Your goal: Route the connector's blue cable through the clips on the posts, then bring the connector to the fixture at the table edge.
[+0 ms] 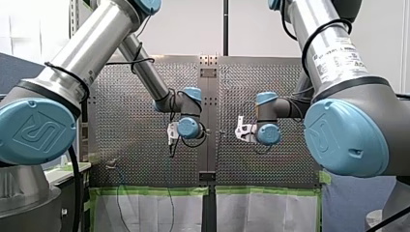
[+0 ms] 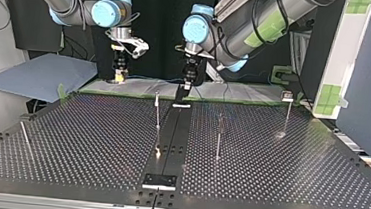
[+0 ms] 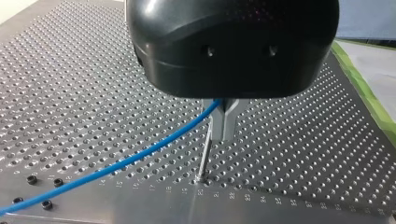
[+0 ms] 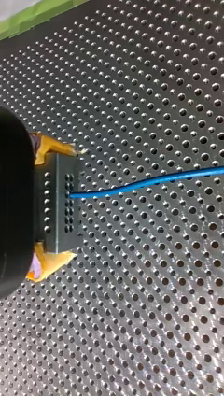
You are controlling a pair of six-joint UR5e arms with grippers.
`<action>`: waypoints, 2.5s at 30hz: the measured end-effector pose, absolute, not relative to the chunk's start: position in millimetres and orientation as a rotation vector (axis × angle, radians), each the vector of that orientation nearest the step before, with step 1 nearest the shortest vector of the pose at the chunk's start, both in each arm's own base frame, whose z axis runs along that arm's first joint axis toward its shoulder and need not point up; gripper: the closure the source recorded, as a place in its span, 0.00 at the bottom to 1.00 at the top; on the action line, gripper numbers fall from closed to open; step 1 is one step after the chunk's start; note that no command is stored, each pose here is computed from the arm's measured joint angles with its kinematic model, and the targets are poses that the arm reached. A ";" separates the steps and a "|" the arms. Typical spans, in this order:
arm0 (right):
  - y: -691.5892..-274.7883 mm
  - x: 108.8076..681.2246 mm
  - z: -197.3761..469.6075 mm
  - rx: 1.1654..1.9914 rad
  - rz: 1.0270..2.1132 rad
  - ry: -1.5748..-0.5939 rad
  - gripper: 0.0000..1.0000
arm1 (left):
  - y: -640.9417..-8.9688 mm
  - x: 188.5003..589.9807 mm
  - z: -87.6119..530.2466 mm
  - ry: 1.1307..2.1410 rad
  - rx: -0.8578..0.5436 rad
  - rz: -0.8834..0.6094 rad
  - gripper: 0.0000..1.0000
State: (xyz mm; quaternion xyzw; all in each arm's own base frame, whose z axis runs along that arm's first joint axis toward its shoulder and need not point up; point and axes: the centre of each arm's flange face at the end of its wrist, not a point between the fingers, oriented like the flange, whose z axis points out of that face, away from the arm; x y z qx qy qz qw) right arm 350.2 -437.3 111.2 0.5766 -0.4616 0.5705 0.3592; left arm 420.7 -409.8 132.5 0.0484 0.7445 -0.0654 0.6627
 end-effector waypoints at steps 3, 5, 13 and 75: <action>-439.4 348.1 109.2 1.488 1.470 -1.192 1.00 | -411.7 419.0 131.0 1.684 0.113 -0.150 1.00; -440.5 347.1 106.9 1.491 1.470 -1.193 1.00 | -413.4 418.6 126.3 1.689 0.118 -0.150 1.00; -448.1 344.5 91.2 1.506 1.473 -1.195 1.00 | -420.3 419.5 115.9 1.687 0.124 -0.161 1.00; -512.9 306.4 91.7 1.470 1.473 -1.208 1.00 | -452.5 466.6 120.8 1.653 0.097 -0.288 1.00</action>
